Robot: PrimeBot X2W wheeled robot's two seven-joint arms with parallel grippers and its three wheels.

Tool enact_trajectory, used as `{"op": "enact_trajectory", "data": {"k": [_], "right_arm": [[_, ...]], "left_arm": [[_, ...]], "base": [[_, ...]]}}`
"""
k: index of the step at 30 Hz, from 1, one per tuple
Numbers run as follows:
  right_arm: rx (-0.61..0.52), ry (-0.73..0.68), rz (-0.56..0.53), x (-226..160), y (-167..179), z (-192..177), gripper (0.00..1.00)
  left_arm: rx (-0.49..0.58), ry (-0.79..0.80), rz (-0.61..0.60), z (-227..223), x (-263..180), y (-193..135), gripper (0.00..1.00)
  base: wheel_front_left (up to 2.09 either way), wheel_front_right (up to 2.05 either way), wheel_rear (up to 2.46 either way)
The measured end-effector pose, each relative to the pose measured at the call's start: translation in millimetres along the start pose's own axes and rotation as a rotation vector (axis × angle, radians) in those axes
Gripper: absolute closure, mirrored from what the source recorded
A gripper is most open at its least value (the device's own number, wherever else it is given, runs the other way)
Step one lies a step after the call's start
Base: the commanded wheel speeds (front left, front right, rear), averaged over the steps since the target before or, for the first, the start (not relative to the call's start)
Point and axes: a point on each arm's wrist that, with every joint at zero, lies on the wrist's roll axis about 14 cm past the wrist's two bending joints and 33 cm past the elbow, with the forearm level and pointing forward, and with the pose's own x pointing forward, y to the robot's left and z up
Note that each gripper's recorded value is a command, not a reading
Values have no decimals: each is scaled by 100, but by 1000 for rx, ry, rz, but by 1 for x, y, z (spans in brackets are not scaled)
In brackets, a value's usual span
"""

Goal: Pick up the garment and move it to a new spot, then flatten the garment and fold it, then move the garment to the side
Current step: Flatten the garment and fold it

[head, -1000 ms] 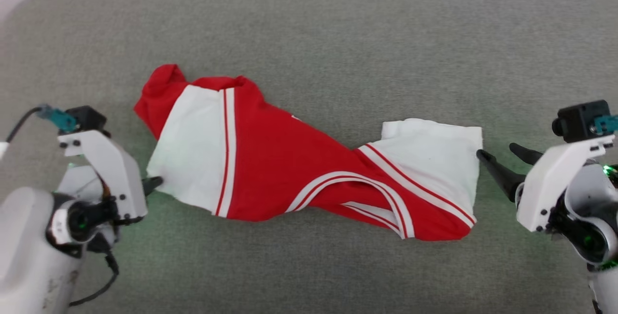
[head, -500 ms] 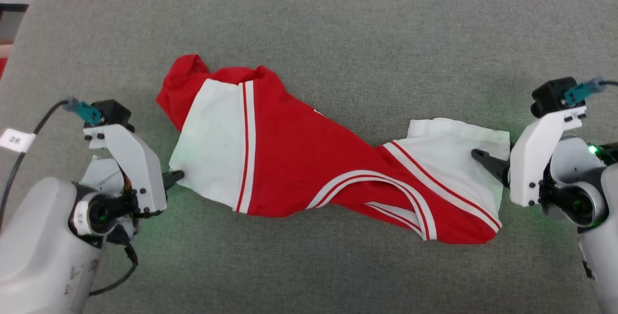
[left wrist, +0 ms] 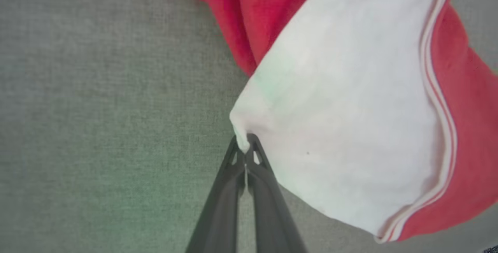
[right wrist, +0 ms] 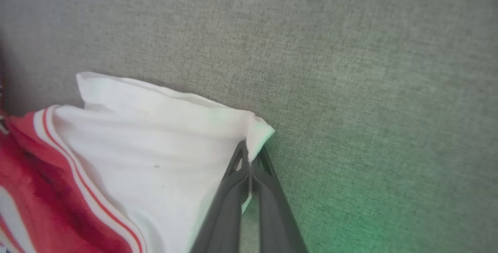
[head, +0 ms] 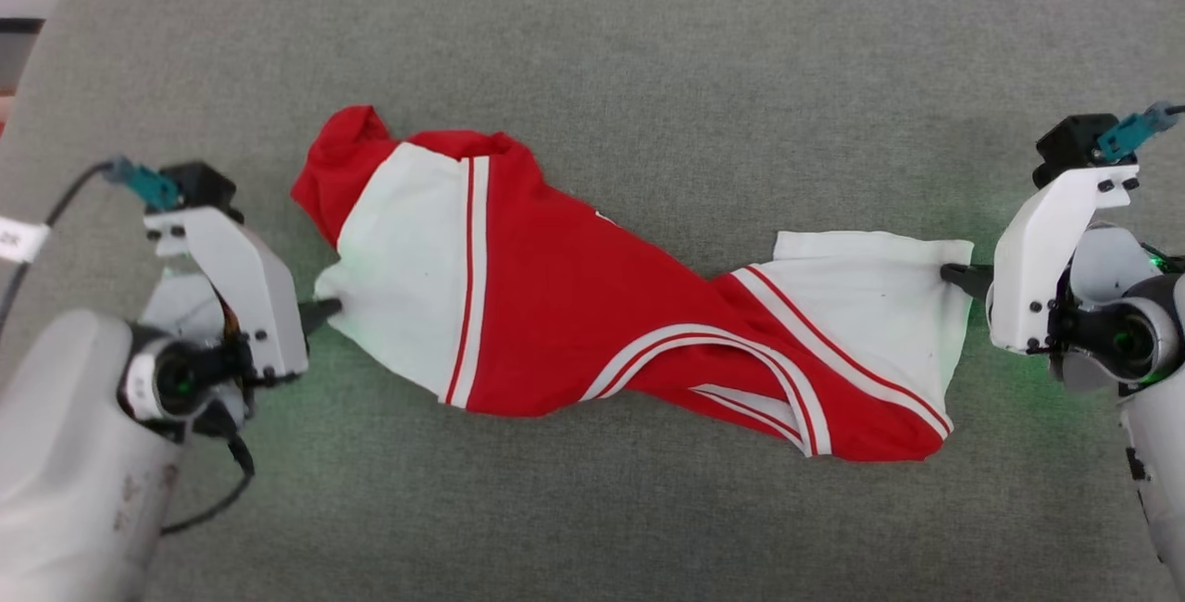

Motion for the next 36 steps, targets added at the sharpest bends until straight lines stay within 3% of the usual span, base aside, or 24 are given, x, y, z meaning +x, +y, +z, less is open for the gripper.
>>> {"op": "enact_trajectory", "data": {"k": [3,9,20,27,36], "right_arm": [[25,-29,27,-10,4,13,100],[19,-207,77,-53,21,75,100],[-62,-631,108,-166,66,187,100],[-73,-883,41,-239,67,236,100],[-37,-1056,-109,-296,33,259,100]], "left_arm": [[22,-31,-7,18,-9,-5,100],[104,-144,-8,69,-41,-23,100],[244,-505,-31,178,-142,-80,100],[309,-740,-44,229,-206,-110,100],[312,-925,-37,261,-255,-122,100]], "base": [[0,0,0],[0,0,0],[0,0,0],[0,0,0],[0,0,0]]}}
